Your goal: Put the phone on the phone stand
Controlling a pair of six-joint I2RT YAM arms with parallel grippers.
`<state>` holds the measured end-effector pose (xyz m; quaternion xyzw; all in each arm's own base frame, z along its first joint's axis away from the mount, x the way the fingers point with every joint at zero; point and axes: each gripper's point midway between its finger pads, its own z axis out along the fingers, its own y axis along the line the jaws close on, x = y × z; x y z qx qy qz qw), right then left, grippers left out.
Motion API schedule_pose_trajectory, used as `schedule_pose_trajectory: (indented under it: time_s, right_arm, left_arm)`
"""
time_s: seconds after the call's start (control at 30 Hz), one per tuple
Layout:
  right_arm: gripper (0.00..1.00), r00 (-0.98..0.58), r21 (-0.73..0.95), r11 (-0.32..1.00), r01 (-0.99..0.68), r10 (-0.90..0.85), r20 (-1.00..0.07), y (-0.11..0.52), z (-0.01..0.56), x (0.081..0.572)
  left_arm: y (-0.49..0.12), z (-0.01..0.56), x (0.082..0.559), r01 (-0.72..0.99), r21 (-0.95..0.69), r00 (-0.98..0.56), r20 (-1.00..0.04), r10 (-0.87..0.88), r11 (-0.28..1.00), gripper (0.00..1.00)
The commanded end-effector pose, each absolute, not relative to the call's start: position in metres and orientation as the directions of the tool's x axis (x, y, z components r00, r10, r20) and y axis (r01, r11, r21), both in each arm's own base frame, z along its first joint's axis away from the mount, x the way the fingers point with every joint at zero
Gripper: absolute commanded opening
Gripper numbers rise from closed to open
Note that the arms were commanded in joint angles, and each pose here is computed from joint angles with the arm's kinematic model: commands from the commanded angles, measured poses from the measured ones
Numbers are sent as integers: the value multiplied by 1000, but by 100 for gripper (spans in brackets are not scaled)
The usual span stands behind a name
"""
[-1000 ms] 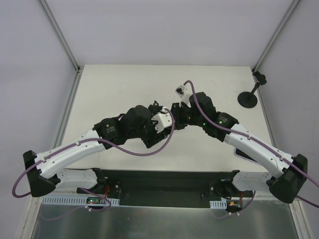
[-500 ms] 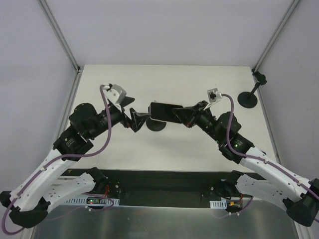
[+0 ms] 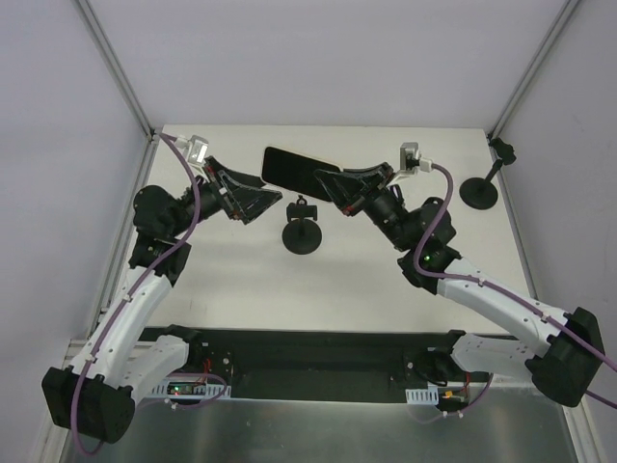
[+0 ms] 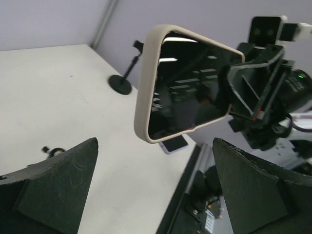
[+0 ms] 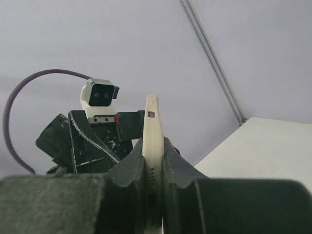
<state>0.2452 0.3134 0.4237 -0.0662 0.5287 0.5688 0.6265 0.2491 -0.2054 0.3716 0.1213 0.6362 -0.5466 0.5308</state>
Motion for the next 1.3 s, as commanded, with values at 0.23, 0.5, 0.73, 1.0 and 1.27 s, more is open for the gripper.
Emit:
schedule_pose_trajectory:
  time_s: [0.23,0.5,0.73,1.0,1.27]
  right_arm:
    - [1,-186,425,119,-897,771,-609,281,488,213]
    - [1,-231,429,76,-900,752,-617,295,480,216]
    - [1,-269,424,32,-905,730,-628,328,466,223]
    - [1,-189,458,160,-875,757,-626,319,449,239]
    - [1,-183,491,187,-851,771,-611,313,443,245]
  left_arm:
    - [-197,430,204,898,-437,-410,-775,-480,-62,75]
    - [-197,428,203,901,-424,-418,-784,-458,-97,66]
    - [-202,428,195,901,-419,-424,-790,-443,-115,52]
    - [-205,424,194,895,-428,-439,-797,-415,-126,46]
    - [-208,420,197,886,-443,-459,-794,-398,-139,26]
